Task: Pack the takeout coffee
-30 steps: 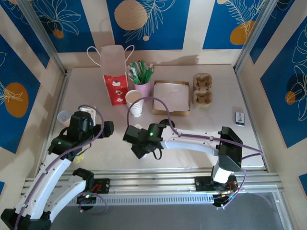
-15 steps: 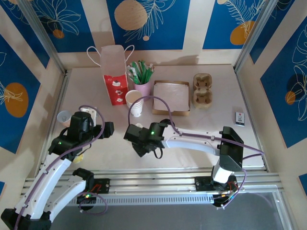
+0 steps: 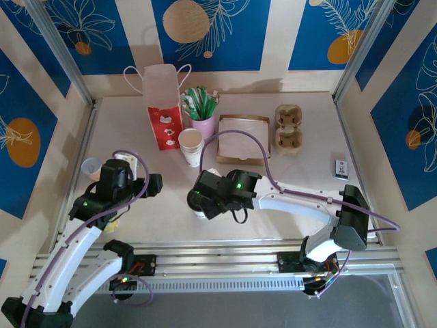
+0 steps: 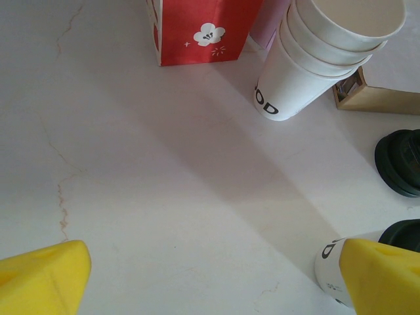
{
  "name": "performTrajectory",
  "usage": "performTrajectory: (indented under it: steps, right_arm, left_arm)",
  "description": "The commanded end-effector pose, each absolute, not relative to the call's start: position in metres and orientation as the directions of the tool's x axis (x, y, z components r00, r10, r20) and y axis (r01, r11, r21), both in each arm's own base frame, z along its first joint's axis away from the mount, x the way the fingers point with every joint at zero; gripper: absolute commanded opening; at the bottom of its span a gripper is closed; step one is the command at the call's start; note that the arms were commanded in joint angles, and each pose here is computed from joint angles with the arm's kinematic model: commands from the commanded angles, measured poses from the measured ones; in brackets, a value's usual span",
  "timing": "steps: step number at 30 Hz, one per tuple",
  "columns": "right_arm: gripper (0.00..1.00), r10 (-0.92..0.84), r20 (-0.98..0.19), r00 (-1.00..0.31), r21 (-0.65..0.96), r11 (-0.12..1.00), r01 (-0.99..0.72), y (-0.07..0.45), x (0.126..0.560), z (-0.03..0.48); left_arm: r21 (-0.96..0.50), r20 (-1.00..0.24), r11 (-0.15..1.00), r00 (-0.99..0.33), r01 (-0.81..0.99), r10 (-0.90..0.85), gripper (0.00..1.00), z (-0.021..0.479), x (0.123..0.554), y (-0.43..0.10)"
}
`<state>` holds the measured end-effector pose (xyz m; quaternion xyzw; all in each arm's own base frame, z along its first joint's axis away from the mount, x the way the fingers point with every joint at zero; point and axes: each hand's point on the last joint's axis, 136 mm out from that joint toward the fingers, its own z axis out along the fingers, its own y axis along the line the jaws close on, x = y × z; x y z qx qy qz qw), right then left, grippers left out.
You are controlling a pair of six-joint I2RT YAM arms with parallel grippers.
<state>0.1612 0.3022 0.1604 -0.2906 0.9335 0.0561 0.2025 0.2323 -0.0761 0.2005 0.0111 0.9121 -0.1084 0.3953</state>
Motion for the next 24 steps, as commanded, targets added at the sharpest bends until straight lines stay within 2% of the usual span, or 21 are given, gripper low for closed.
performTrajectory:
  steps: [1, 4, 11, 12, 14, 24]
  right_arm:
    - [0.83, -0.508, -0.47, -0.721, 0.065, 0.795, -0.603, 0.325, 0.158, 0.187]
    - [0.87, -0.524, -0.44, -0.729, 0.098, 0.78, -0.619, 0.337, 0.157, 0.181]
    - [0.92, -0.558, -0.378, -0.739, 0.046, 0.786, -0.616, 0.347, 0.167, 0.166]
    - [0.98, -0.556, -0.375, -0.742, 0.041, 0.789, -0.613, 0.348, 0.17, 0.165]
    - [1.0, -0.553, -0.369, -0.747, 0.035, 0.795, -0.606, 0.35, 0.174, 0.165]
    - [0.99, -0.579, -0.322, -0.749, 0.007, 0.79, -0.614, 0.36, 0.188, 0.152]
  left_arm:
    - [-0.183, -0.734, 0.978, -0.676, 0.103, -0.066, 0.97, 0.202, 0.234, -0.074]
    - [-0.177, -0.74, 0.981, -0.668, 0.082, -0.078, 0.97, 0.203, 0.234, -0.07]
    - [-0.169, -0.752, 0.984, -0.653, 0.062, -0.088, 0.97, 0.204, 0.234, -0.065]
    - [-0.168, -0.752, 0.984, -0.653, 0.063, -0.086, 0.97, 0.204, 0.234, -0.065]
    - [-0.169, -0.753, 0.984, -0.653, 0.065, -0.086, 0.97, 0.204, 0.234, -0.065]
    - [-0.172, -0.752, 0.982, -0.655, 0.075, -0.082, 0.97, 0.204, 0.234, -0.067]
